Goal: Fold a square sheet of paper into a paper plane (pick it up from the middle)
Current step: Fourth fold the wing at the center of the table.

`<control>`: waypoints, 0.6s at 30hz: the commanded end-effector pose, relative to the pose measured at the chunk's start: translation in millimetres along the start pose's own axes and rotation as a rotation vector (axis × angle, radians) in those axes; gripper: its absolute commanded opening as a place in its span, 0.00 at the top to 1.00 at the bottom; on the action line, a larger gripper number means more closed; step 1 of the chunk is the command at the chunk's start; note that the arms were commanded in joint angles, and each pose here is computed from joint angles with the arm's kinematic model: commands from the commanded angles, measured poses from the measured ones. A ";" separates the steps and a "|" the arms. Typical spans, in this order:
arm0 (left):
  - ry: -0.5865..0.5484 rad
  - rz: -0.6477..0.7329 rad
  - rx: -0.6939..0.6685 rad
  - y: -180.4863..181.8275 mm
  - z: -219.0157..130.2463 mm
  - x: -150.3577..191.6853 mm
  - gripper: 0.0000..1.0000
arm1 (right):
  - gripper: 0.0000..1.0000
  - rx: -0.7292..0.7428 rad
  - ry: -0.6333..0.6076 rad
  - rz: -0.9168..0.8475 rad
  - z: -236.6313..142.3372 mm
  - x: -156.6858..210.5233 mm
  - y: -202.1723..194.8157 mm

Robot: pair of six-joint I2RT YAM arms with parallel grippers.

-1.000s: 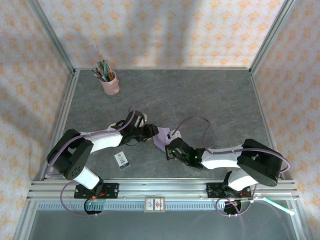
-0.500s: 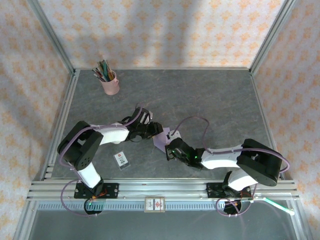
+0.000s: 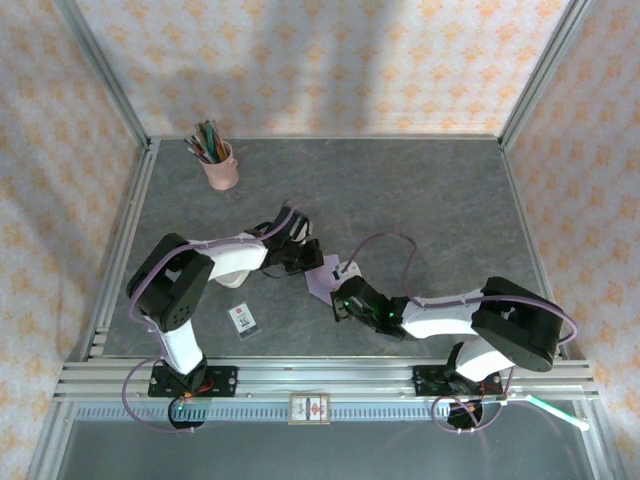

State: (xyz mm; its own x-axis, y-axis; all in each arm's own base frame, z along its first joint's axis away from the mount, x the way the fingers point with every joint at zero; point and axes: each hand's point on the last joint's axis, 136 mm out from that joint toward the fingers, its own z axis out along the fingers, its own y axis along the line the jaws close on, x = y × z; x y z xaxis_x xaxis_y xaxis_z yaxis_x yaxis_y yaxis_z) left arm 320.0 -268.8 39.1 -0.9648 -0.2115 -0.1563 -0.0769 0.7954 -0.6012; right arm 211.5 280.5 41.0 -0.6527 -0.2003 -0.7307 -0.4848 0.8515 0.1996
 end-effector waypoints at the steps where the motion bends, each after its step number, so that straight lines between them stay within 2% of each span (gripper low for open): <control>1: 0.012 0.016 -0.075 14.7 0.1 -3.4 0.97 | 0.94 0.030 -0.012 -0.019 -3.3 1.5 -8.2; 10: 0.031 0.037 -0.114 22.1 -0.8 -10.7 0.99 | 0.95 0.018 -0.020 0.018 -8.2 3.7 -9.5; 18: -0.027 0.044 -0.082 11.2 -20.0 -31.2 0.72 | 0.96 -0.048 -0.021 0.097 -9.1 6.9 -0.5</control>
State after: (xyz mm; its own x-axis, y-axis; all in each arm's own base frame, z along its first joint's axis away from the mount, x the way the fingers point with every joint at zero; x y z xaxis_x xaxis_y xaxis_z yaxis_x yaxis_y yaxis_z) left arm 332.8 -252.1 37.2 -0.9720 -0.1698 -0.1624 -0.0567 0.8404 -0.5391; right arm 202.7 271.0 35.3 -0.6787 -0.1564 -0.7176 -0.4605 0.8517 0.2499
